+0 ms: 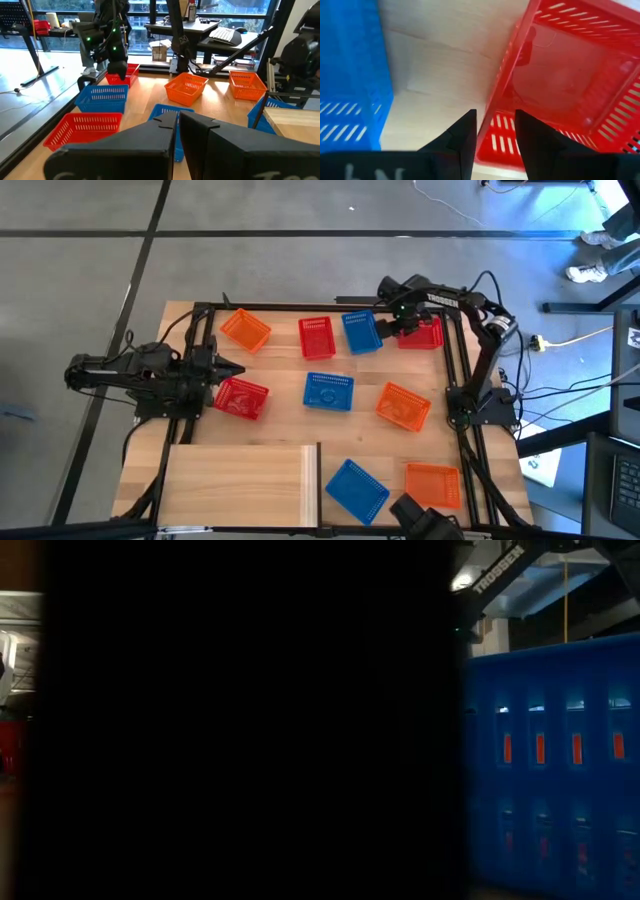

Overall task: Stack baskets on shelf by color
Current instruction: Put the top right red bin on the shelf

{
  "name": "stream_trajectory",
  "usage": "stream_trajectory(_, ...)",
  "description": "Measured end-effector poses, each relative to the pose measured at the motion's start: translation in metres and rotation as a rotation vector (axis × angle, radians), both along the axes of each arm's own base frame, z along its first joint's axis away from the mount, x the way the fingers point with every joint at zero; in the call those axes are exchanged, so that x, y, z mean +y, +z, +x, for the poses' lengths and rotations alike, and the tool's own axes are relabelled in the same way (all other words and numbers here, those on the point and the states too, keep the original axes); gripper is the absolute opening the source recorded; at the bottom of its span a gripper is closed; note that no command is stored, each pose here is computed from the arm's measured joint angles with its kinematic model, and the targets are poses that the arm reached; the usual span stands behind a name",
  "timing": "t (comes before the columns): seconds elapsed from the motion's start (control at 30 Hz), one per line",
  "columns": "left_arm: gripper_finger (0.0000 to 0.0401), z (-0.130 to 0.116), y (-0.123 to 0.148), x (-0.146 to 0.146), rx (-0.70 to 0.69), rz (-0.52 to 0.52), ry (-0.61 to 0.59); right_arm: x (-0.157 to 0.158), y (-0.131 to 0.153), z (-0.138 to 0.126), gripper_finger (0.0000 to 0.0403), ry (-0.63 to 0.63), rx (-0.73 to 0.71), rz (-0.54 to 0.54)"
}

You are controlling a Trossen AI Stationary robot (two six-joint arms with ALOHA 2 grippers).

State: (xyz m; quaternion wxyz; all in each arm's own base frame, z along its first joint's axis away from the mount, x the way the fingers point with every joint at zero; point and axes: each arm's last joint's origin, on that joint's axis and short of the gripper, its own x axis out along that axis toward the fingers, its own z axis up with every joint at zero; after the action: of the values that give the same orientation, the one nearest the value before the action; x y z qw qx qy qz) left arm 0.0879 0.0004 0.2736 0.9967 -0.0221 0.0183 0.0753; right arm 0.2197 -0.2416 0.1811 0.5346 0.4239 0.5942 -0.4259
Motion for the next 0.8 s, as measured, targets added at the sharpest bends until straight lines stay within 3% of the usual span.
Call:
stream_trajectory(0.2,0.0014,0.0,0.0,0.0,0.0,0.0,0.0,-0.004,-0.011,0.004,0.0112,0.018,0.001,0.004)
stream_trajectory(0.4,0.0014,0.0,0.0,0.0,0.0,0.0,0.0,-0.004,-0.012,0.003,0.0012,0.057,0.028,-0.006)
stream_trajectory(0.63,0.0014,0.0,0.0,0.0,0.0,-0.001,0.0,0.011,-0.007,0.005,0.0006,0.173,0.101,0.051)
stream_trajectory(0.8,0.0014,0.0,0.0,0.0,-0.007,-0.027,0.001,0.035,0.019,0.012,0.0004,0.245,0.113,0.032)
